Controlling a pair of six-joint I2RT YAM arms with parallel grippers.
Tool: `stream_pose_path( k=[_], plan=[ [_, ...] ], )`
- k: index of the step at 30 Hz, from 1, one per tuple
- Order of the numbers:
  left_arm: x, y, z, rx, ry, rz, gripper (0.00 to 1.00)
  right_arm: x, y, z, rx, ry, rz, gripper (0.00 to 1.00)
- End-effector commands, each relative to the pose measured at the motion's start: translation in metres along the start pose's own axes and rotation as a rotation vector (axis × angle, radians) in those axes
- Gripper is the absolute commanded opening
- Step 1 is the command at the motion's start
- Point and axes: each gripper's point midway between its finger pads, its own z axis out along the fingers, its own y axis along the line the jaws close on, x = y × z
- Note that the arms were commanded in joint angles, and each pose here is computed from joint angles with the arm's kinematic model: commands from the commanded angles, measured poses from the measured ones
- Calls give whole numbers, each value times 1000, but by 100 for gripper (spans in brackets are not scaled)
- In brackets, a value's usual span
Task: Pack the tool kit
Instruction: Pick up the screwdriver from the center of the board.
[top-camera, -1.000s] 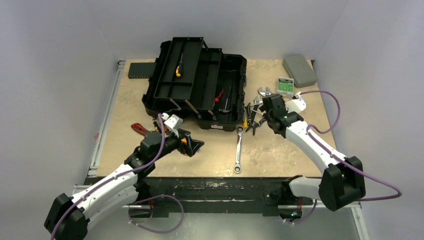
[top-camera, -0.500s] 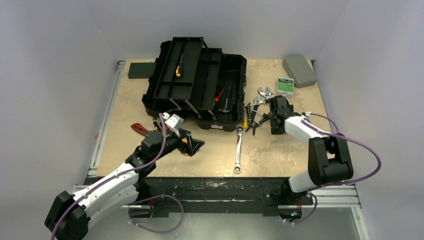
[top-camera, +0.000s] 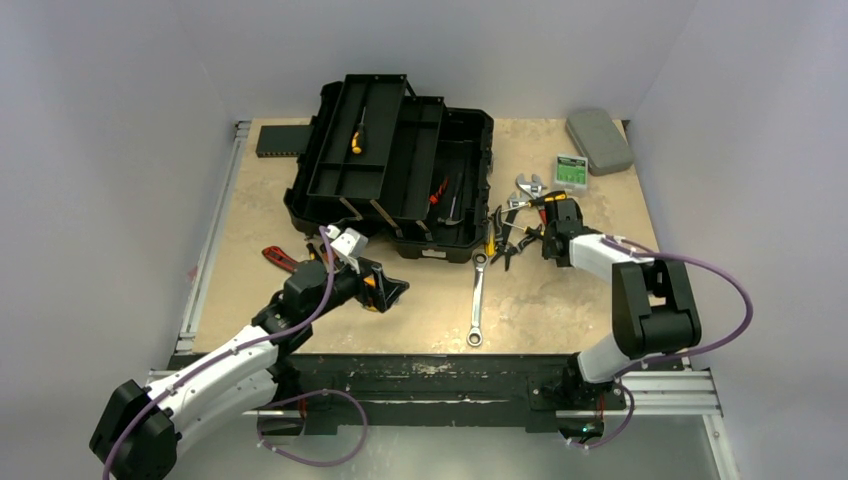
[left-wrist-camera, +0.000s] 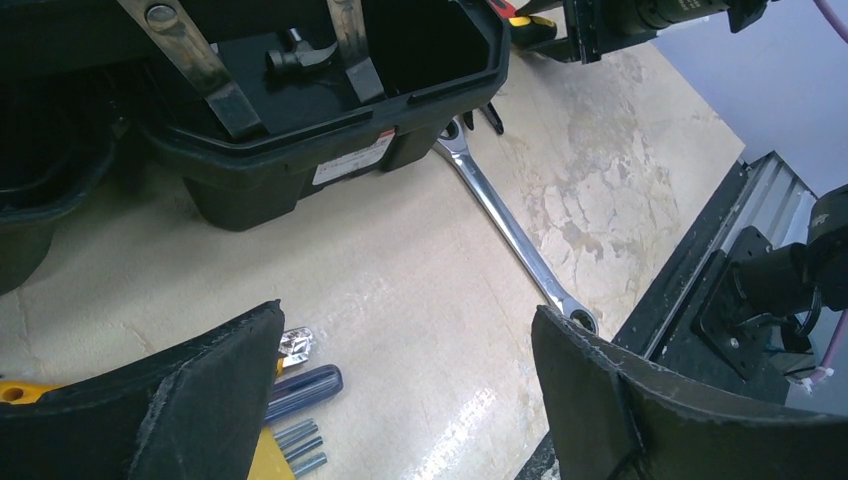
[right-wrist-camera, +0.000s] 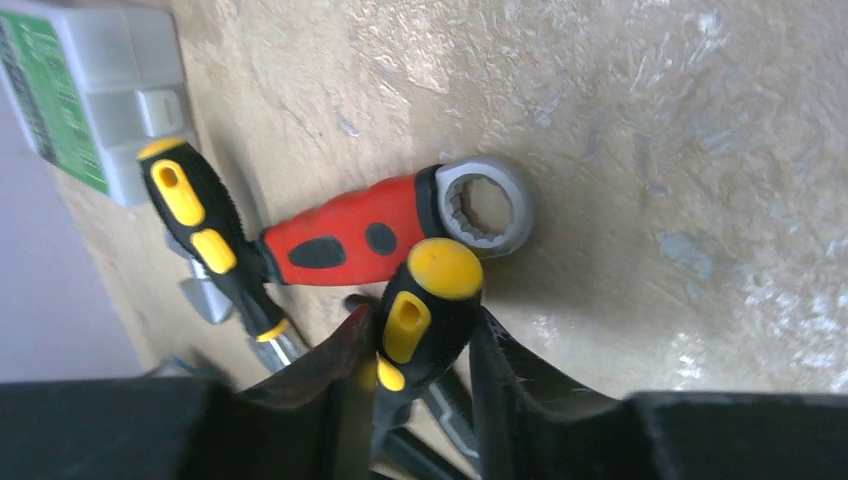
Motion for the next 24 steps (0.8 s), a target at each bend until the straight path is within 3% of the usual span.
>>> stream_pose_path(
  k=[1, 5, 14, 19, 24],
  plan=[
    [-11, -2, 2, 5, -39, 34, 90, -27, 9, -15, -34, -82, 44, 21],
    [-11, -2, 1, 5, -40, 35, 90, -52, 23, -41, -92, -150, 32, 11],
    [-11, -2, 1, 6, -40, 37, 90, -108, 63, -106, -204, -317, -96, 9],
    [-11, -2, 1, 5, -37, 38, 90, -127, 85, -134, -260, -384, -215, 0],
    [-11, -2, 1, 6, -40, 40, 90, -115, 137, -173, -537, -348, -462, 0]
  ],
)
